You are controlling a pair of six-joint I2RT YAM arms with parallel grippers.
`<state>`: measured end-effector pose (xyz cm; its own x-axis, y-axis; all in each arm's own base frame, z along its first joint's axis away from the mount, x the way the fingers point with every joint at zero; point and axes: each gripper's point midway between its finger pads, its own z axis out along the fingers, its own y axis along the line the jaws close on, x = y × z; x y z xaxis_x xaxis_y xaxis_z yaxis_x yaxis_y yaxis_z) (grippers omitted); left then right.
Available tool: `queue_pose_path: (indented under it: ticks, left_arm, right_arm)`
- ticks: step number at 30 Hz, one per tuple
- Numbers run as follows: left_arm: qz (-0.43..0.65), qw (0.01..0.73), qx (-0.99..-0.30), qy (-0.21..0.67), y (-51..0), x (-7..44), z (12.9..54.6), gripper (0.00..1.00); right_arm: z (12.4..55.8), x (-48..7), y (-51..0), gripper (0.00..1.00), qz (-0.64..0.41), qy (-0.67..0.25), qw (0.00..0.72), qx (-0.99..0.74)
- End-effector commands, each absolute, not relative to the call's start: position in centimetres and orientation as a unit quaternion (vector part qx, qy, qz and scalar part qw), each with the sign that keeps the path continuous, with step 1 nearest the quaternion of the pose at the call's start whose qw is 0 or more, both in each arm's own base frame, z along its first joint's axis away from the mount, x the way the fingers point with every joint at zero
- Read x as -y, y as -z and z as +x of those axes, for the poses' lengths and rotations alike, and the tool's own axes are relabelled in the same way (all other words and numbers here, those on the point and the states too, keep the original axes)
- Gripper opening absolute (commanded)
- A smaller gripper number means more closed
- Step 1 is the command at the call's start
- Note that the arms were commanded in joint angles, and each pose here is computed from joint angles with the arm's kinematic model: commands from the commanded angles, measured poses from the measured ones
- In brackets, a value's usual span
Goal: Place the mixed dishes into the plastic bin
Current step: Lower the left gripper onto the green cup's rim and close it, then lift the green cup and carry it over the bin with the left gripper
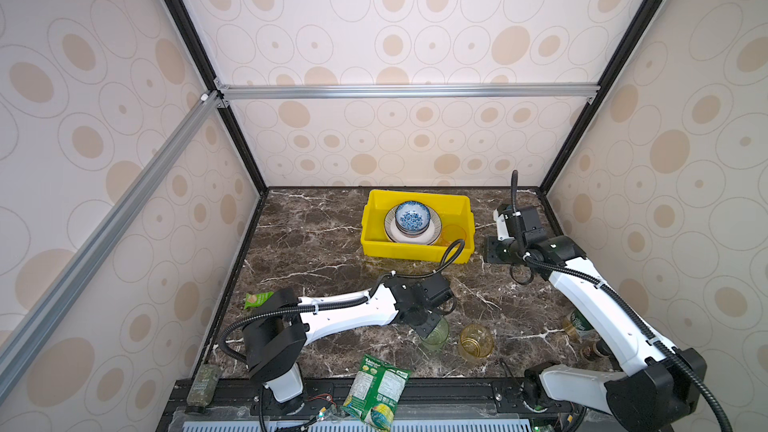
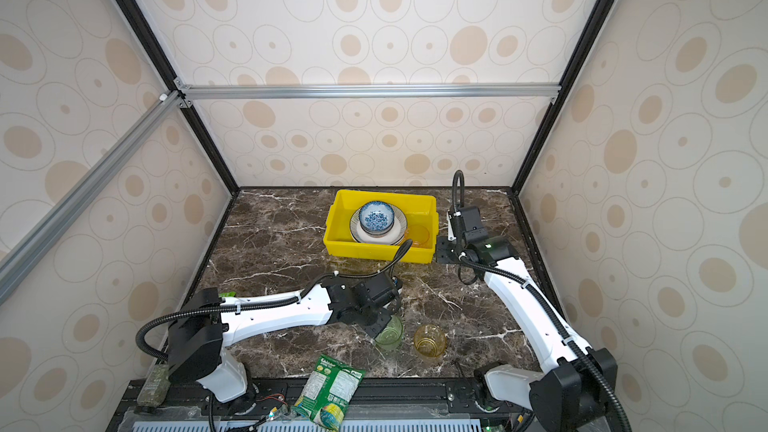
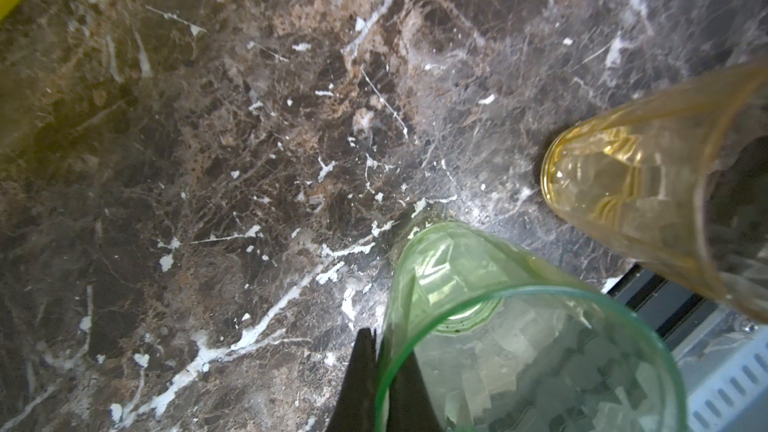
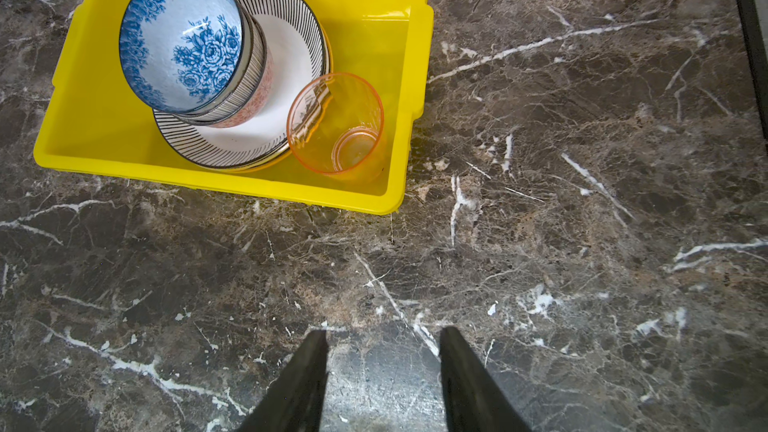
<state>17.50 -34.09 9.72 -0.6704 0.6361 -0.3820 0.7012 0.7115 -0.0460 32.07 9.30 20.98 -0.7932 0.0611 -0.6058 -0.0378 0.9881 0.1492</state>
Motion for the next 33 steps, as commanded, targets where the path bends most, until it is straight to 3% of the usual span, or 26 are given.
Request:
queue_pose_path:
  ticks: [1, 20, 33]
  left_arm:
    - [0.361, 0.197, -0.907, 0.094, -11.7, 34.6, 18.8, 0.00]
    - [0.316, 0.269, -0.905, 0.097, -17.8, 33.1, 26.4, 0.00]
    - [0.316, 0.301, -0.894, 0.098, -20.9, 34.7, 31.1, 0.00]
  right_arm:
    - [31.2, -8.7, -21.1, 0.47, 0.001, -0.062, 0.319, -0.946]
    - [30.2, -7.6, -22.8, 0.48, 0.001, -0.044, 0.334, -0.942]
    - [30.3, -7.2, -22.5, 0.48, 0.000, -0.029, 0.338, -0.941]
